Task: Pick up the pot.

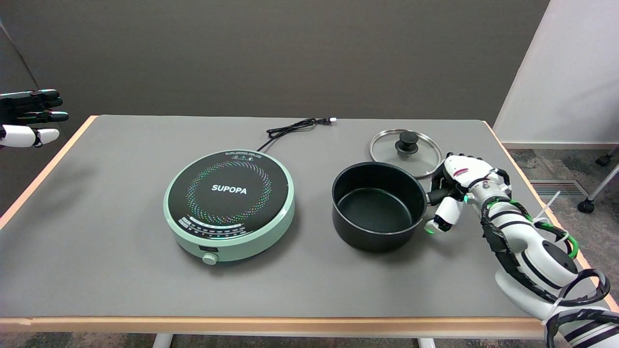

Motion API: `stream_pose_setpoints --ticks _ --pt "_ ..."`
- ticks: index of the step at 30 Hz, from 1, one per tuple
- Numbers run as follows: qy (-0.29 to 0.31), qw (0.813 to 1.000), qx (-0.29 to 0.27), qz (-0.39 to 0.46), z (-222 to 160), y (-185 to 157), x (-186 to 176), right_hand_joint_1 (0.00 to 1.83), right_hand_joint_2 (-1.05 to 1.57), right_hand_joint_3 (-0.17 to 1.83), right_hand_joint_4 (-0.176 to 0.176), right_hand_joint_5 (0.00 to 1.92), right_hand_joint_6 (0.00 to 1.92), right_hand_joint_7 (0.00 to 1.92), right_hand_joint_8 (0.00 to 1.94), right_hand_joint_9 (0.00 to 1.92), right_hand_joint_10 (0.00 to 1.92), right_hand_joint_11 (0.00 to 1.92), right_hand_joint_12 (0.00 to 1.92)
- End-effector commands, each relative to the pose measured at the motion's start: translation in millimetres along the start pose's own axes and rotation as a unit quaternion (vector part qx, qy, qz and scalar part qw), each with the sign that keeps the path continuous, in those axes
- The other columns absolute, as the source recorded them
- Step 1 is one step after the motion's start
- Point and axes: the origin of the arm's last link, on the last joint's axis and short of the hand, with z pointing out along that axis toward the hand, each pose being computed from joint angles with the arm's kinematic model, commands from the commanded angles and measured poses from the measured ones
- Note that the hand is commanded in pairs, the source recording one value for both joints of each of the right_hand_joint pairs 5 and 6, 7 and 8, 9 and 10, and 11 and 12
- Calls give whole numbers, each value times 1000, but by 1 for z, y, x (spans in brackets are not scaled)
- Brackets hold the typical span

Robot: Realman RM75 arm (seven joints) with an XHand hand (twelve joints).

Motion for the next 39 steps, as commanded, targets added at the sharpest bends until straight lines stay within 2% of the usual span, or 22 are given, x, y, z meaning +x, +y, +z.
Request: stream_pose_setpoints --ticks 1,4,9,11,14,19,21,22,25,30,33,39 --pt "0 1000 9 10 0 -3 1 1169 -612 1353 -13 1156 1156 1156 1156 1156 1156 1156 1156" --pt "-1 1000 11 9 0 -4 0 1154 -628 1423 -27 1212 1212 1212 1212 1212 1212 1212 1212" --pt "-8 1000 8 22 0 -3 -1 1156 -603 1415 -28 1223 1223 1223 1223 1223 1223 1223 1223" --pt "-11 1000 7 23 0 -3 -3 1173 -577 1538 -27 1220 1220 1220 1220 1220 1220 1220 1220" --pt "-13 1000 7 24 0 -3 -5 1210 -585 1828 -34 1236 1236 1236 1236 1236 1236 1236 1236" --pt "-16 999 2 34 0 -1 -6 1234 -619 1833 -67 1328 1328 1328 1328 1328 1328 1328 1328" --pt "-21 999 0 45 0 1 -6 1213 -406 1833 -109 1495 1495 1495 1495 1495 1495 1495 1495" --pt "-23 999 -1 50 0 1 -7 1203 -301 1790 -114 1557 1557 1557 1557 1557 1557 1557 1557" --pt "-28 998 -2 51 1 2 -9 1193 -93 1648 -94 1717 1717 1717 1717 1717 1717 1717 1717" --pt "-27 999 -2 37 1 2 -11 1238 -85 1359 -81 1749 1749 1749 1749 1749 1749 1749 1749" --pt "-22 999 -1 37 2 3 -8 1253 -173 1438 -90 1728 1728 1728 1728 1728 1728 1728 1728" --pt "-13 999 0 31 5 7 0 1261 -188 1568 -93 1730 1730 1730 1730 1730 1730 1730 1730"
